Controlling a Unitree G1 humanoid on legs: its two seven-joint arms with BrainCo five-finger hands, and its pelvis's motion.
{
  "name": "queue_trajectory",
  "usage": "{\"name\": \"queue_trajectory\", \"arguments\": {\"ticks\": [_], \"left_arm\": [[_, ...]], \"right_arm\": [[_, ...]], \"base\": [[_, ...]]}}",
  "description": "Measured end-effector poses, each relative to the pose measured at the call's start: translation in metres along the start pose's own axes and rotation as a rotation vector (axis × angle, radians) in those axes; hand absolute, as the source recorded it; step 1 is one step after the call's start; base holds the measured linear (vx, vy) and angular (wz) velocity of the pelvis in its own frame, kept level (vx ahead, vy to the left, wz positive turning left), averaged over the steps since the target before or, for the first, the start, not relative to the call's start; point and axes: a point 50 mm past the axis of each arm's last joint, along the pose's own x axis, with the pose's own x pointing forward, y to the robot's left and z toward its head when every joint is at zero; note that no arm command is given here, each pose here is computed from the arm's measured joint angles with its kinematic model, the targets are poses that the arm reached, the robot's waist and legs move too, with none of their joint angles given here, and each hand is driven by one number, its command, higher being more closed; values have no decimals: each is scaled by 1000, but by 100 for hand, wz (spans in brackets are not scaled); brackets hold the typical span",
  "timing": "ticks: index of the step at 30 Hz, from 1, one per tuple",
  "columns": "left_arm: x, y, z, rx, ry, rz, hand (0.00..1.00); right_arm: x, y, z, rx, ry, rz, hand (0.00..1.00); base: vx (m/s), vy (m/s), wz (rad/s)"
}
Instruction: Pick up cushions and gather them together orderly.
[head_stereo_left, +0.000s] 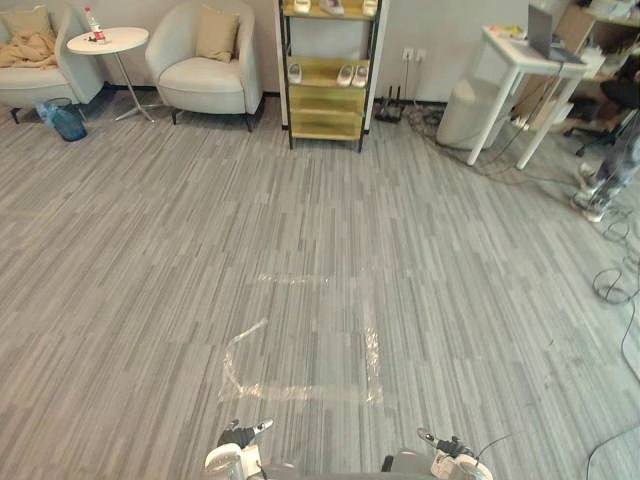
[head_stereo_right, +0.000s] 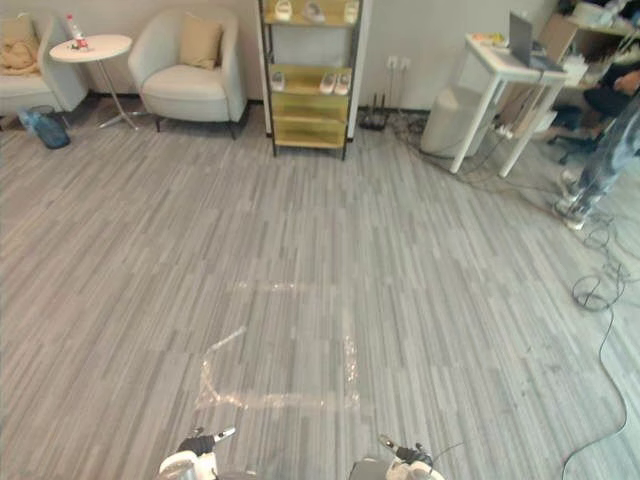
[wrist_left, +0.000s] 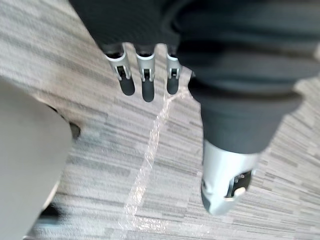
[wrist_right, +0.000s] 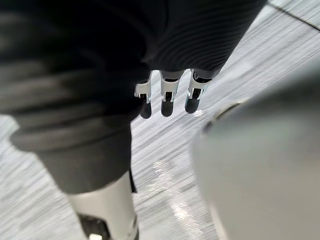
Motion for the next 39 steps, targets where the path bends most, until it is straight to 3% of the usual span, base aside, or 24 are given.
{"name": "queue_trajectory", "arguments": {"ticks": [4,8,13,25,31,39], "left_arm": [[-1,10,-9,5,26,25,0],[-5,-7,-16,-66,34,-9,0],[-4,-6,1,-37,-43,-29,0],[0,-4,14,47,-68,-46,0],[1,-3,9,158,-49,-73,0],[0,-7,5,169,-40,-93,0]], "right_arm": [[1,-12,-5,16,26,-34,0],[2,-31,2,-7,10,-80,0],[3,-8,7,-41,-2,-27,0],[1,7,-1,-58,19,15,0],[0,7,-3,-74,18,26,0],[2,1,-1,-57,16,10,0]], "base": [[476,-240,74],[526,-273,56],[405,-146,18],[431,115,11],[345,40,30],[279,-198,32]]}}
